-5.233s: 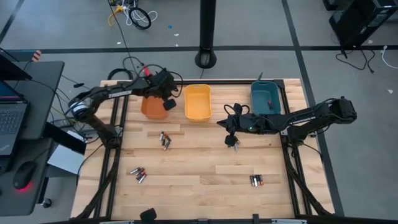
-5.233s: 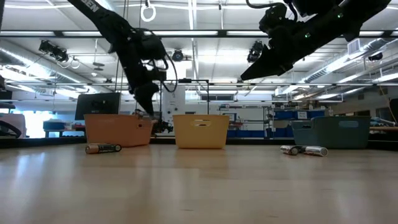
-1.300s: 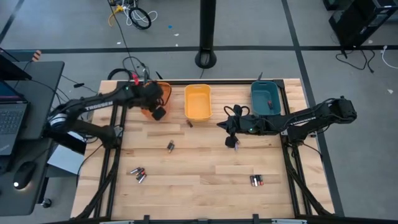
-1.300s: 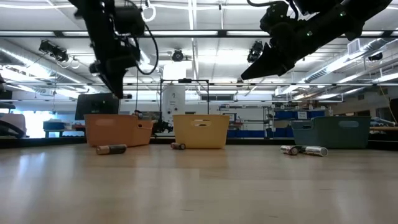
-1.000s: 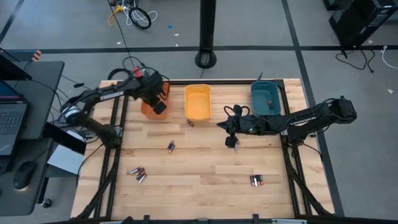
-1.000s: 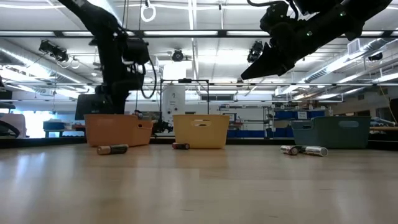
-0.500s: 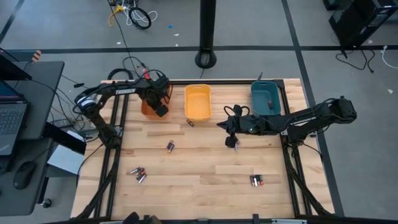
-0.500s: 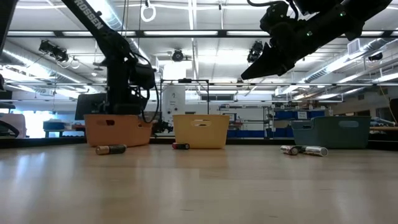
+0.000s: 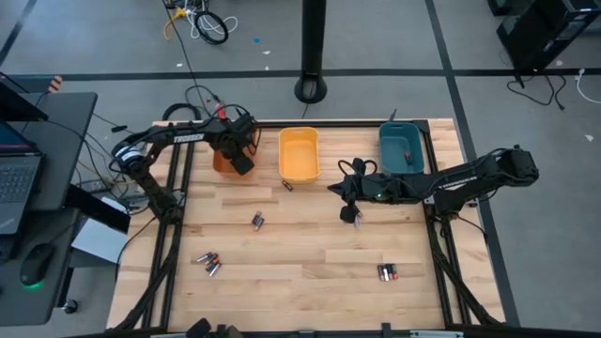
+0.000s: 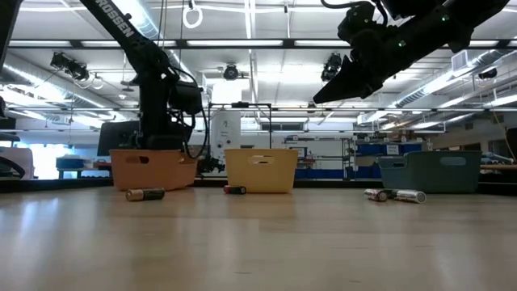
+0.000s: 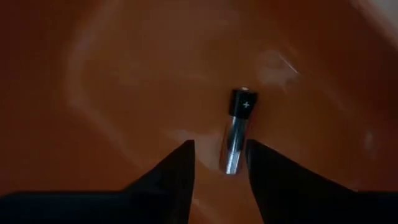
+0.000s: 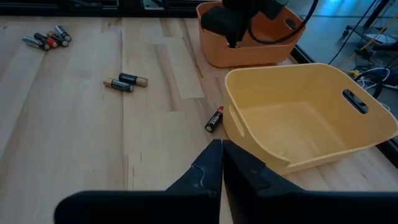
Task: Sort batteries
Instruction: Put the black battery into the yellow bin
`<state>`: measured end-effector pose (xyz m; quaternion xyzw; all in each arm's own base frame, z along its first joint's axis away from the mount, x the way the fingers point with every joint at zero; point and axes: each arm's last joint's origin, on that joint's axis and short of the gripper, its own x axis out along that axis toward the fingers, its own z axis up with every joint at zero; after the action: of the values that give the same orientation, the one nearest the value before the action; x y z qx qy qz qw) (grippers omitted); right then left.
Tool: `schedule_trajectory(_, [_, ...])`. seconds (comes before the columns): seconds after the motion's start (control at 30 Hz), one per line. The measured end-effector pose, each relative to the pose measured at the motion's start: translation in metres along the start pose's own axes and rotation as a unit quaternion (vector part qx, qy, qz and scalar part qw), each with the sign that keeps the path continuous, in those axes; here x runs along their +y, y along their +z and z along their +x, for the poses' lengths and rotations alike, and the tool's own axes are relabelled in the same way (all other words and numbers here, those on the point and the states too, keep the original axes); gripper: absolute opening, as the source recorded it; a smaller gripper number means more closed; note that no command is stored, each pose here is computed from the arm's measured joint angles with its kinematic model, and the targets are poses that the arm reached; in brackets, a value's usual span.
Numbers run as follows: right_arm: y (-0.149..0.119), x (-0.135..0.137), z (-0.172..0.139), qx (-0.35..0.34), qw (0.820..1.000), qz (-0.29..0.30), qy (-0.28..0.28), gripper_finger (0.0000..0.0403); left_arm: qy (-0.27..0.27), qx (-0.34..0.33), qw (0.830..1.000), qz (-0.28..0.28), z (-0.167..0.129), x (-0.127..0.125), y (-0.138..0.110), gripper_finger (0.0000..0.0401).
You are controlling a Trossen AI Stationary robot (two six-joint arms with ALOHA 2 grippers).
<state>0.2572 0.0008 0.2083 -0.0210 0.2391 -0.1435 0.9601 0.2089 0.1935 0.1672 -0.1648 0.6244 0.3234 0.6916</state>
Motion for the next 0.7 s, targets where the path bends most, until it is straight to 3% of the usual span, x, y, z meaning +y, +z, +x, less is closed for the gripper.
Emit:
schedule_trajectory(0.17, [0.0, 0.0, 0.0, 0.0, 1.0, 0.0, 0.0, 0.0015, 0.042, -0.021, 0.999, 0.003, -0.016, 0.005, 0.0, 0.0158])
schedule_trajectory(0.4, [0.0, 0.0, 0.0, 0.0, 1.0, 0.0, 0.0, 0.0024, 0.06, -0.095, 0.994, 0.007, -0.068, 0.011, 0.002, 0.0158])
schedule_trajectory(0.57, [0.0, 0.0, 0.0, 0.001, 1.0, 0.0, 0.0, 0.0017, 0.051, -0.16, 0.986, 0.016, -0.113, 0.003, -0.017, 0.0139])
schedule_trajectory(0.7, [0.0, 0.0, 0.0, 0.001, 1.0, 0.001, 0.0, 0.0015, 0.001, -0.184, 0.983, 0.017, -0.141, -0.013, -0.042, 0.0116])
